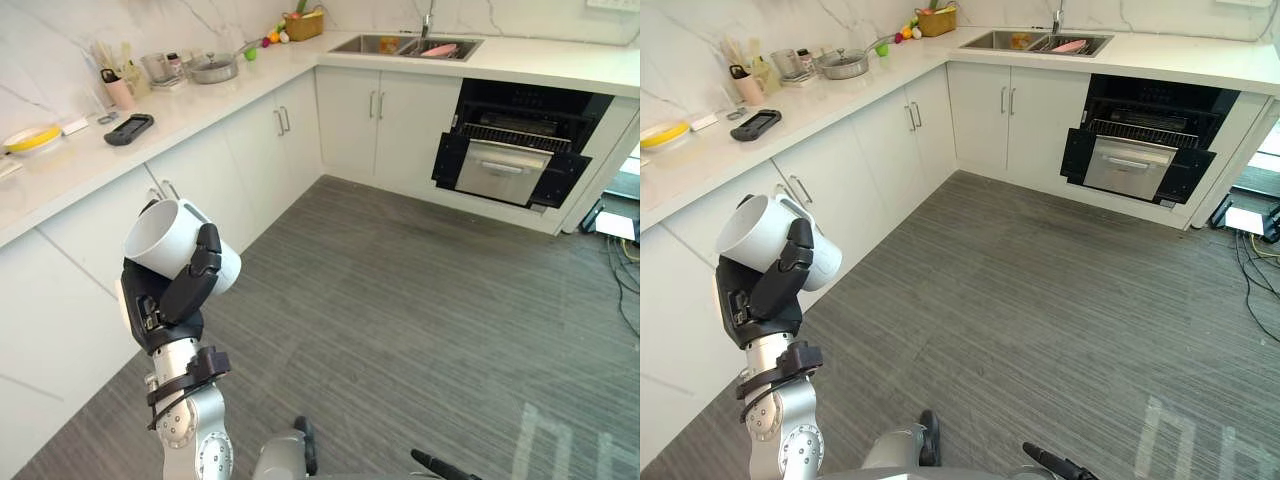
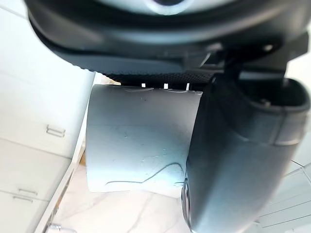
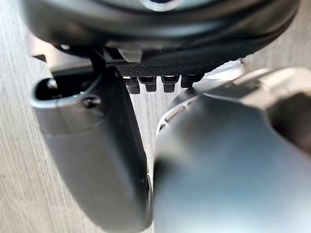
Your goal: Walk over to the sink, pick up the cup, carry it to the dishwasher, place the cup inside the dishwasher, then close the dishwasher door
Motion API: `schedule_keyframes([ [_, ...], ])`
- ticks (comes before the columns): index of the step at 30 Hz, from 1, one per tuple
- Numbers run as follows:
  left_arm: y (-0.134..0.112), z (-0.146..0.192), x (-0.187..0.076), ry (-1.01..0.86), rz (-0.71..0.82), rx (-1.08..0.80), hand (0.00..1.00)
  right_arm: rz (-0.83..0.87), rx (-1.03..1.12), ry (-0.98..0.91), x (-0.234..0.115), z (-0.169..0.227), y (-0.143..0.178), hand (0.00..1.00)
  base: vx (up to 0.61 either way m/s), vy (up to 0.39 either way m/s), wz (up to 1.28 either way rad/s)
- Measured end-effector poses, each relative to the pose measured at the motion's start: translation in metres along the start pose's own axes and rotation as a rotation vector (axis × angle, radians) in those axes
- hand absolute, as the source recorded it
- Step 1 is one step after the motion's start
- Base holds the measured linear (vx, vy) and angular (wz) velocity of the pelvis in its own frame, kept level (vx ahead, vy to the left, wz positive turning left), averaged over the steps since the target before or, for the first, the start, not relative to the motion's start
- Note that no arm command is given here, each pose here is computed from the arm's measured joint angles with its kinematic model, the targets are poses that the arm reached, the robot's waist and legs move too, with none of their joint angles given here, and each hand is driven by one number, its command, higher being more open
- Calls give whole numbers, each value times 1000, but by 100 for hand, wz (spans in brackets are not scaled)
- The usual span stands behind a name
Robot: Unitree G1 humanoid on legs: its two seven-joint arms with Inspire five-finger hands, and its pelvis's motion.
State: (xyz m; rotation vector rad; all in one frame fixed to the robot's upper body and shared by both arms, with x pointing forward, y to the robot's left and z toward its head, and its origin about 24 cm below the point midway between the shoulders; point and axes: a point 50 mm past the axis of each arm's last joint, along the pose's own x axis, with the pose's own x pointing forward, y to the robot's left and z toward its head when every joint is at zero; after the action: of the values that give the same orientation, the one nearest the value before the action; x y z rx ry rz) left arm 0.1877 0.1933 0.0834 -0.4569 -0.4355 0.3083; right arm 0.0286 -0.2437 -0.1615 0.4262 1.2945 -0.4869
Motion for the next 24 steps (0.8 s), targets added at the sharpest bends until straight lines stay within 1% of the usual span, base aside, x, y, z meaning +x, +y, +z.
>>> schedule_keyframes([
  [3,-16,-5,6,25,-89,-35,0,5,55,-24,1,-1,6,100,585,284,23],
  [5,-29,-13,2,81,-182,-35,0,21,64,-35,1,1,9,100,532,225,31],
  [6,-31,-15,0,93,-198,-35,0,34,72,-40,1,-1,13,100,487,159,21],
  [7,-38,-20,-2,111,-231,-30,0,73,85,-51,2,-3,24,100,504,112,7],
  [9,-49,-26,0,119,-275,-37,0,123,94,-63,3,-2,37,100,510,55,8],
  [11,-57,-29,5,118,-301,-49,0,159,84,-87,2,6,42,100,501,-2,12],
  [14,-66,-29,8,114,-346,-56,0,191,79,-94,1,8,52,100,581,-66,27],
  [17,-71,-33,1,139,-405,-22,0,180,87,-87,0,7,55,100,522,-132,29],
  [19,-73,-37,-8,169,-398,-40,0,185,67,-90,-1,17,51,100,663,-244,3],
  [24,-75,-34,-8,154,-368,-80,0,146,32,-108,-6,24,49,100,511,-220,-35],
])
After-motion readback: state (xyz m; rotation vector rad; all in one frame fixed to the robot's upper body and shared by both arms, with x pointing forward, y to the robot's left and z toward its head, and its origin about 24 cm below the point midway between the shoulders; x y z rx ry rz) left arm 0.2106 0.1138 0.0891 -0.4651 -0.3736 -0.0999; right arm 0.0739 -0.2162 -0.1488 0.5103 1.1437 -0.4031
